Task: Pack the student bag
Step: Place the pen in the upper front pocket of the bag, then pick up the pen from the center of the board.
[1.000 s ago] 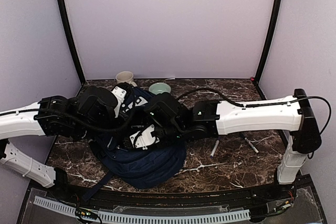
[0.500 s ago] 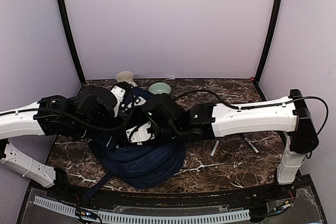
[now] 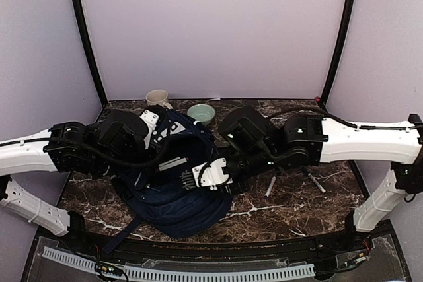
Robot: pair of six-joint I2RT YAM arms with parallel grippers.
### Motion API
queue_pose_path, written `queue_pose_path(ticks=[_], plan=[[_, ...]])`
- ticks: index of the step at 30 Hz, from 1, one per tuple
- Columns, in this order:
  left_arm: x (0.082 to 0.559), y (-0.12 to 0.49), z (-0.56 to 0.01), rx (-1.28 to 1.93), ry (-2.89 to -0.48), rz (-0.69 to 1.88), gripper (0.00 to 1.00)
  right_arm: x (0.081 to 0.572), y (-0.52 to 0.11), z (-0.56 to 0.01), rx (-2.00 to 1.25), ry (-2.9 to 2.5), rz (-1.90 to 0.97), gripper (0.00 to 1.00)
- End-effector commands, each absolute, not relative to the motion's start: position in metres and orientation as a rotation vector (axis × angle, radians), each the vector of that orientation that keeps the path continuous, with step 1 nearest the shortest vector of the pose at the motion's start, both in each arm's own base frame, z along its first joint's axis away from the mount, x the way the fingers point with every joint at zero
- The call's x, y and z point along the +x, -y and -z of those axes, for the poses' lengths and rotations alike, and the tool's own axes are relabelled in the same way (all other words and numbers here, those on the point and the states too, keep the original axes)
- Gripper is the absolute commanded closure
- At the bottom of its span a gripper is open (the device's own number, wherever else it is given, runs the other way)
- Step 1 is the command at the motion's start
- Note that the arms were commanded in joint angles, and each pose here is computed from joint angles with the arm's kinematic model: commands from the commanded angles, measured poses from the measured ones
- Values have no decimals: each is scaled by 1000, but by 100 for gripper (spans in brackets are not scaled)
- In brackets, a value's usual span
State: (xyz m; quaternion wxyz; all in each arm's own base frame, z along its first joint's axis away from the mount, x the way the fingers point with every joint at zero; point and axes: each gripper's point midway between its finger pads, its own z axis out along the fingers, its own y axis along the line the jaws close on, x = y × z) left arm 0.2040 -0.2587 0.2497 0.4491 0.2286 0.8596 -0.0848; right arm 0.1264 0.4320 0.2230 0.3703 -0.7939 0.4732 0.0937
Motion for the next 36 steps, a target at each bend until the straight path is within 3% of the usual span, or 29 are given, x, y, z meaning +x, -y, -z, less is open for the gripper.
queue_pose_path(ticks=[1, 6, 16, 25, 36], plan=[[212, 261, -277, 450, -2046, 290, 100, 83, -376, -178, -2205, -1348, -410, 61], [212, 262, -275, 465, -2048, 289, 100, 94, -306, -116, -2298, -1541, -344, 64], [212, 274, -273, 497, -2047, 320, 100, 161, -212, -77, -2293, -1750, -141, 58], [211, 280, -273, 515, -2054, 344, 100, 222, -199, -63, -2251, -1799, -39, 56], [211, 289, -275, 537, -2046, 359, 100, 248, -210, -31, -2312, -1833, -56, 60]])
